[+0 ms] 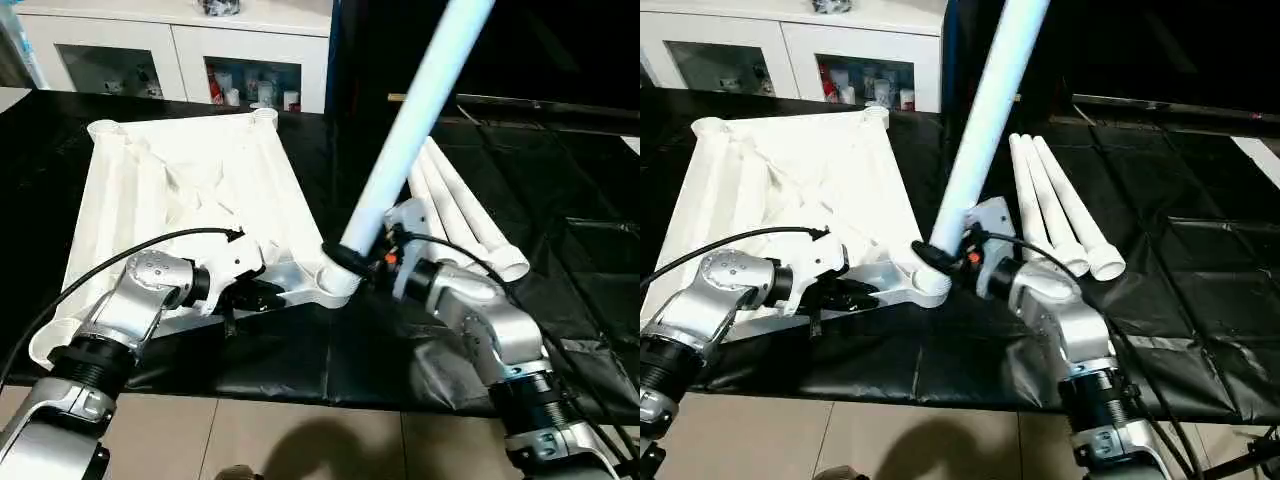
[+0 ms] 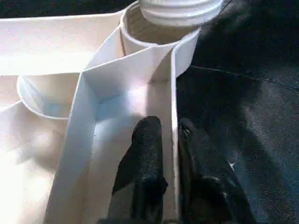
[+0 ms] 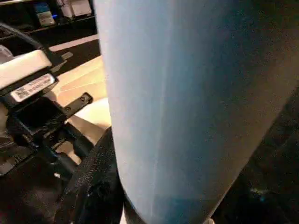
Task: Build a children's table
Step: Insert table leg to table base
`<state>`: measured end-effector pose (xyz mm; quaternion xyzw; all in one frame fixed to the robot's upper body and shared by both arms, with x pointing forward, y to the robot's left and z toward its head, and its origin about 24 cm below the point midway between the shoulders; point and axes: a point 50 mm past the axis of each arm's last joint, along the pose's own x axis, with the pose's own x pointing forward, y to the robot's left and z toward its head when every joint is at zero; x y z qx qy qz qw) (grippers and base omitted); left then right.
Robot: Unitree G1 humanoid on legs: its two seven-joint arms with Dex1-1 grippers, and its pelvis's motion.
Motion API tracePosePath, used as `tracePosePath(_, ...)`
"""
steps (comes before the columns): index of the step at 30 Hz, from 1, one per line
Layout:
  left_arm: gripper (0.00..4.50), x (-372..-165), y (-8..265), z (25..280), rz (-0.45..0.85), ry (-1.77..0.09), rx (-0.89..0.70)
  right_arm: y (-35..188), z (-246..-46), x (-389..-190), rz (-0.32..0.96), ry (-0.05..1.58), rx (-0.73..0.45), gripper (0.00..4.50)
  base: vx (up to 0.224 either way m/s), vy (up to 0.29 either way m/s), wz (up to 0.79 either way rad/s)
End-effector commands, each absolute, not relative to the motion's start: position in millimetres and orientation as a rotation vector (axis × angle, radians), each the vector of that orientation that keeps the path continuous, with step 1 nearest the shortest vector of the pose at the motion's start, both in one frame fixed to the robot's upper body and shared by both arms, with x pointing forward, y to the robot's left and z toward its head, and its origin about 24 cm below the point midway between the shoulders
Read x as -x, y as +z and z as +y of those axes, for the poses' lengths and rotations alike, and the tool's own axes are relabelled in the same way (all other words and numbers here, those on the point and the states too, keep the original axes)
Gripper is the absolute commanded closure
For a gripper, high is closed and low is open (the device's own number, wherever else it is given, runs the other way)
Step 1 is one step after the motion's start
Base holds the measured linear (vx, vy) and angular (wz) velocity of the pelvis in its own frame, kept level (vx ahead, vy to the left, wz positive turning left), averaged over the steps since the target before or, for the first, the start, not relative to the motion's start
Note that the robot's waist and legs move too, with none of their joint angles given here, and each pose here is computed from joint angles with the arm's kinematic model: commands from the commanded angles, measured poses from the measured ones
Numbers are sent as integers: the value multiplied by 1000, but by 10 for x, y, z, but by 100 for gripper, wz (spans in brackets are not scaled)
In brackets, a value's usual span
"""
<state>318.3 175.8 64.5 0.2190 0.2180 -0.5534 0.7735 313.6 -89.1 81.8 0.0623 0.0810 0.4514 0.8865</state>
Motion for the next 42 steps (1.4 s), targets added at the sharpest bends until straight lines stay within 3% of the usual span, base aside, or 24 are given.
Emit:
tracePosePath(1, 350, -3223, 669, 1770, 481, -1178, -487, 887, -887, -3167, 129, 947, -106, 260, 0, 0, 0)
tracePosePath(7, 350, -3266, 663, 1760, 485, -1150, -449, 872, -890, -3189, 122, 938, -102, 260, 0, 0, 0)
tracePosePath(8, 385, -3266, 662, 1757, 487, -1152, -448, 871, -891, -3190, 123, 937, -102, 260, 0, 0, 0)
tracePosePath(11, 385, -3266, 660, 1746, 488, -1158, -439, 865, -892, -3192, 123, 936, -101, 260, 0, 0, 0)
tracePosePath(14, 423, -3259, 646, 1731, 500, -1171, -426, 852, -892, -3191, 125, 934, -99, 260, 0, 0, 0)
tracePosePath(20, 450, -3230, 623, 1700, 507, -1205, -410, 829, -896, -3183, 128, 930, -94, 260, 0, 0, 0)
tracePosePath(42, 450, -3130, 594, 1582, 466, -1327, -420, 765, -845, -3205, 187, 980, -55, 260, 0, 0, 0)
